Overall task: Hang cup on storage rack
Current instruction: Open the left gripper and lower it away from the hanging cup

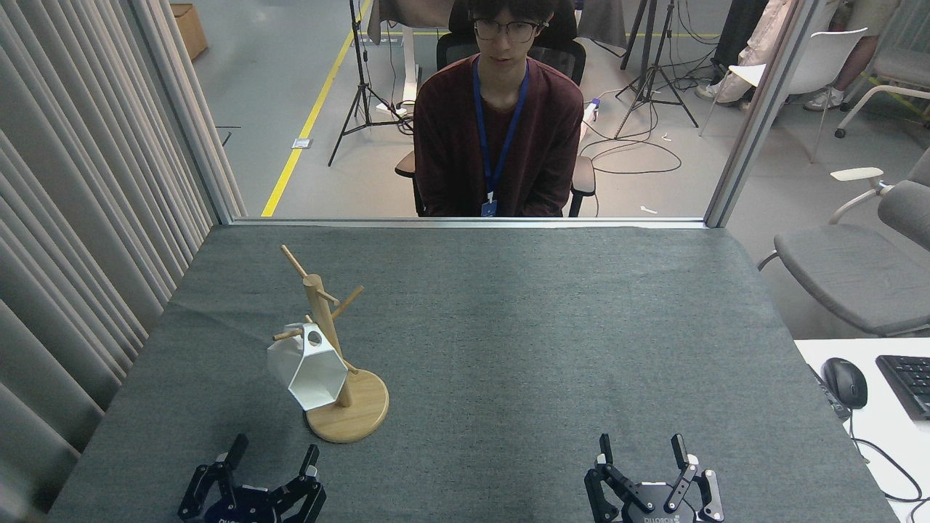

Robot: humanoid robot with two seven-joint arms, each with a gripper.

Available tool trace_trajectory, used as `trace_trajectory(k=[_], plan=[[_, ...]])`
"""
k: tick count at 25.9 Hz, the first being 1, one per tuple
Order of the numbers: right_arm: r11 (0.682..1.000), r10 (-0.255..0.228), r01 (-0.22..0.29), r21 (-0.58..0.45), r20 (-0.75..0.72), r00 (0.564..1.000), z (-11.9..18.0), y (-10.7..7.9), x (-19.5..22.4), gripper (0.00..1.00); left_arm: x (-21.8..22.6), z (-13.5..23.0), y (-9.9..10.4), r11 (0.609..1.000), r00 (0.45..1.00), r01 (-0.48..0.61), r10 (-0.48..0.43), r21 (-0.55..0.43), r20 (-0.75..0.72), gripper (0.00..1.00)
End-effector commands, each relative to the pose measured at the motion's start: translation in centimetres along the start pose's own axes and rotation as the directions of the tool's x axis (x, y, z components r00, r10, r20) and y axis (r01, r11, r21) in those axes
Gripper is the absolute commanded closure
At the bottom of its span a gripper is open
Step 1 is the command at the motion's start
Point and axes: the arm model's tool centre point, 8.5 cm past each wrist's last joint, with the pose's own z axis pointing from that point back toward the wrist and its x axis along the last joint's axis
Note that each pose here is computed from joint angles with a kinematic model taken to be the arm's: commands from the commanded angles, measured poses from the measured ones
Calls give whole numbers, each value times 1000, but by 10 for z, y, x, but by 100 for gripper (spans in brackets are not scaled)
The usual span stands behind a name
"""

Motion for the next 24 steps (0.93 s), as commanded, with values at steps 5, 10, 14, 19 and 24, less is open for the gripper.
trace_trajectory(k=[5,10,14,19,24], plan=[[1000,1,-1,-6,-1,1000,0,-1,0,1,-1,1,-2,1000,1000,2,-2,-9,-8,0],[1000,3,-3,-9,0,1000,-1,-2,0,1,-2,1,-2,1000,1000,2,-2,-9,-11,0],[1000,3,-3,-8,-2,1000,-1,-2,-1,1,-6,1,-1,1000,998,12,-13,-8,-60,0],[1000,3,-3,-26,-11,1000,2,-9,2,1,-5,-1,-2,1000,993,15,-16,-8,-120,0],[999,5,-5,-42,-12,1000,5,-15,0,1,-5,-2,-1,1000,985,25,-25,1,-169,0]])
